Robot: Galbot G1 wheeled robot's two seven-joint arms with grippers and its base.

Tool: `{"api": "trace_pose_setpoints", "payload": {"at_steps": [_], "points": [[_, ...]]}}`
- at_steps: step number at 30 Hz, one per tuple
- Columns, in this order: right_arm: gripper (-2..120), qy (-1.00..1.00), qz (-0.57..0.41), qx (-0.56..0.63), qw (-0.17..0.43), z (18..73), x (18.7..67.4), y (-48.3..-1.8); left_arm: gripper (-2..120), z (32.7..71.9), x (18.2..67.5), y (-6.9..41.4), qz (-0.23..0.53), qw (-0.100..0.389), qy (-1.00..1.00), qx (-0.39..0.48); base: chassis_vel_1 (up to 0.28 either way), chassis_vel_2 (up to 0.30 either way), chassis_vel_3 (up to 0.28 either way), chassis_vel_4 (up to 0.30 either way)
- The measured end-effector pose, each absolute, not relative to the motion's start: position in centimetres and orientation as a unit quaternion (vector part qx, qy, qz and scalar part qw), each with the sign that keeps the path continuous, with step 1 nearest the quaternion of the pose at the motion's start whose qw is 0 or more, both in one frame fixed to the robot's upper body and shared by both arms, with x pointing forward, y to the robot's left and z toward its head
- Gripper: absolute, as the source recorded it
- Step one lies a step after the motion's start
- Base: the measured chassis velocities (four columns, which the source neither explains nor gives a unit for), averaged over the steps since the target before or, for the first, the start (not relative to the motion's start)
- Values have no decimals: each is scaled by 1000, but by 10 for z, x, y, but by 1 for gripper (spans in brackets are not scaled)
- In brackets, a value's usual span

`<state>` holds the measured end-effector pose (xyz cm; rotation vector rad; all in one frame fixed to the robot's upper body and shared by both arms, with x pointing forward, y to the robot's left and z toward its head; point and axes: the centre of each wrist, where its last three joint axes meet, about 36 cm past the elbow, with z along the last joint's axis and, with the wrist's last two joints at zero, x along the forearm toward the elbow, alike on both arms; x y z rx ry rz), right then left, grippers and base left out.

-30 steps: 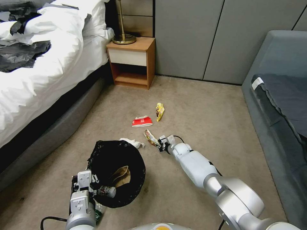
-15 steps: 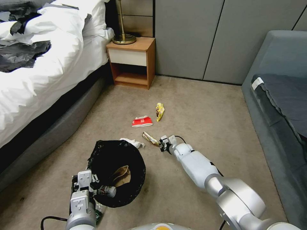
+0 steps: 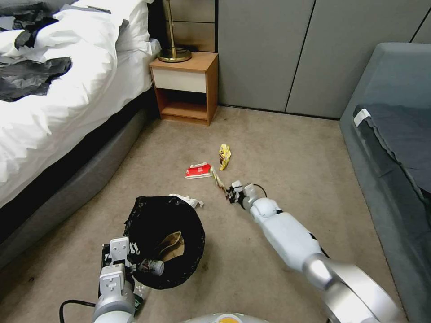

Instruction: Pick up the trash bin, then pick up the garbage from the floor and place it into the trash bin.

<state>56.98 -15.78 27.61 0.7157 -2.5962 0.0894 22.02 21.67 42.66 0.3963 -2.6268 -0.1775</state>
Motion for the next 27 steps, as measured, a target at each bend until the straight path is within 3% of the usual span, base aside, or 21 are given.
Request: {"api": "trace_pose_setpoints", "payload": {"at_steps": [2,3,5,11,18,27], "points": [[0,-948,12,273,164,309,560,-162,2,426,223,218,-63,238,-959,142,0,0,0,0],[0,-948,12,273,164,309,560,-162,2,426,223,218,-63,238,-959,142,0,0,0,0],[0,-949,-10,302,88,345,543,-168,2,424,226,219,-63,240,-959,138,0,0,0,0],[0,-929,-26,369,-2,378,502,-180,2,422,229,221,-64,243,-959,134,0,0,0,0],[0,-885,-14,462,-53,421,433,-190,2,420,233,222,-63,243,-959,131,0,0,0,0],[0,-853,-12,520,-35,418,367,-181,2,420,232,221,-62,244,-959,129,0,0,0,0]]}}
